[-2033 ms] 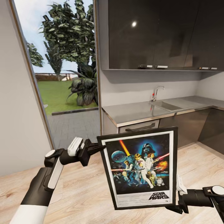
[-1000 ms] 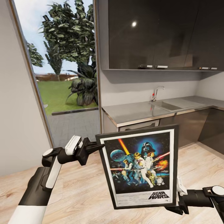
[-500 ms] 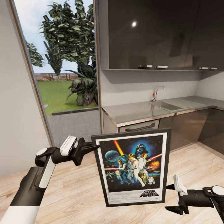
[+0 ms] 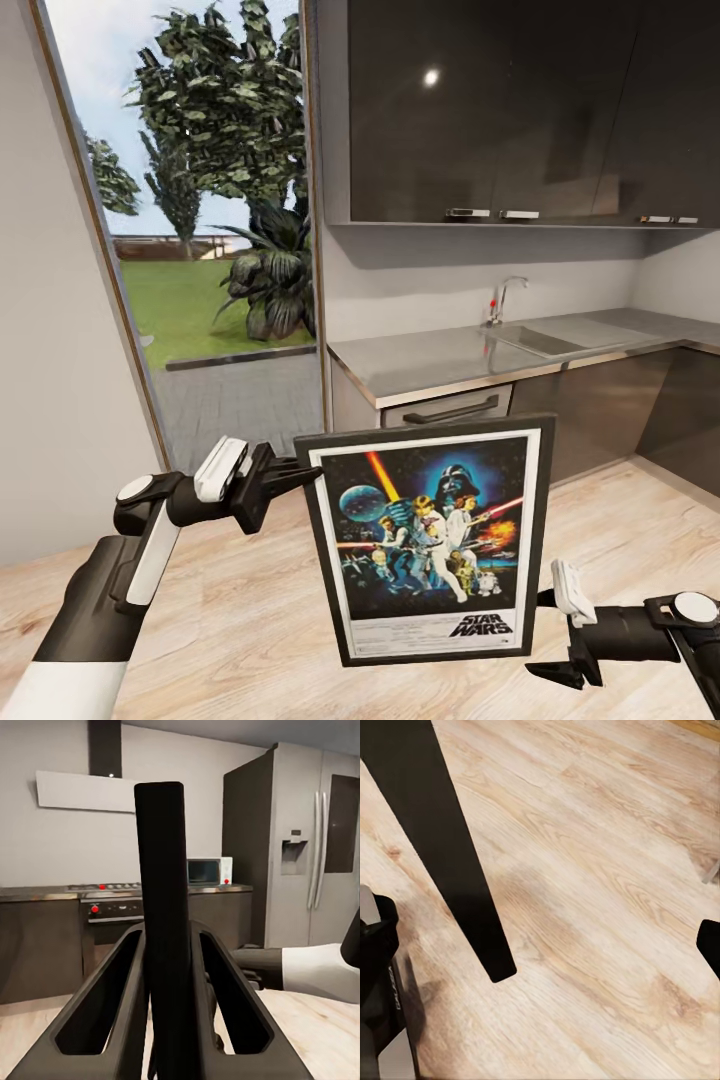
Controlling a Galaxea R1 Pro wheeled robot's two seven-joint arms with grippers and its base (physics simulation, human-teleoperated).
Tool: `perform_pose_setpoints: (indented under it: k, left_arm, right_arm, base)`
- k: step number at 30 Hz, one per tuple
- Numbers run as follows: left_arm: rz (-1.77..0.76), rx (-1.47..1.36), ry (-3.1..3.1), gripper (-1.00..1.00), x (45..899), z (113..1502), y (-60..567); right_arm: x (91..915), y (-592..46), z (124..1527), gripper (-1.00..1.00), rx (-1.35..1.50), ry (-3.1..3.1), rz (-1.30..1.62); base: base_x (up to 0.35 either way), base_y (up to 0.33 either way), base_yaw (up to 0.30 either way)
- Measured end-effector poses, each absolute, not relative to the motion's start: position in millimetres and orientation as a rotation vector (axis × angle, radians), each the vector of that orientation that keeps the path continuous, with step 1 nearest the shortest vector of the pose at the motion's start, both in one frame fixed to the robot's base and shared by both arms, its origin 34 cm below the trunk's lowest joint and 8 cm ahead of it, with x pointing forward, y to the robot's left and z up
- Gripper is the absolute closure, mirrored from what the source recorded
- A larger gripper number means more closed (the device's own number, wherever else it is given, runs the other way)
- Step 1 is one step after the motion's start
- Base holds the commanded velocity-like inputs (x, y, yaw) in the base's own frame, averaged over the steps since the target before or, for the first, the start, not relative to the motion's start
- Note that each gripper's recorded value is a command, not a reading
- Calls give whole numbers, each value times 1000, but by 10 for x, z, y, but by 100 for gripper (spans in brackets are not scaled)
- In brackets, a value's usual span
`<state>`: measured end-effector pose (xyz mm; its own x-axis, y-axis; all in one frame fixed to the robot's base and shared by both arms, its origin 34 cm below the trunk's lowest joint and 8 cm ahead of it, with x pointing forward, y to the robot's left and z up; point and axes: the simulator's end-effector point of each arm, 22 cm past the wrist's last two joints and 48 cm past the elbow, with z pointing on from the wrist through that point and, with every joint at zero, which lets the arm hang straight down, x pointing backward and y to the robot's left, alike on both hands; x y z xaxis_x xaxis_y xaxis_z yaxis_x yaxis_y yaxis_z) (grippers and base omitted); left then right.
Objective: Pick up the poster from the kitchen countertop and hang it on one of the wall nails in the kitchen.
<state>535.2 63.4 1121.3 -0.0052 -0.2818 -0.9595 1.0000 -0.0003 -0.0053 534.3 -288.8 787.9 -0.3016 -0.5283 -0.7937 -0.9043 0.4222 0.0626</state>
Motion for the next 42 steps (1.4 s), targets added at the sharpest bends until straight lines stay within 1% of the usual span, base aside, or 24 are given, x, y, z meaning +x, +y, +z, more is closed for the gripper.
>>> perform_pose_setpoints:
  k: [32, 42]
  left_arm:
    - [-1331, 996, 994, 100, 5341, 11231, 638]
    - [-1331, 995, 994, 100, 5341, 11232, 637]
  right_arm:
    - [5350, -2830, 7900, -100, -1225, 1957, 676]
    - [5319, -2732, 7931, -100, -1281, 1936, 682]
  base:
    - [0, 0, 0]
    - [0, 0, 0]
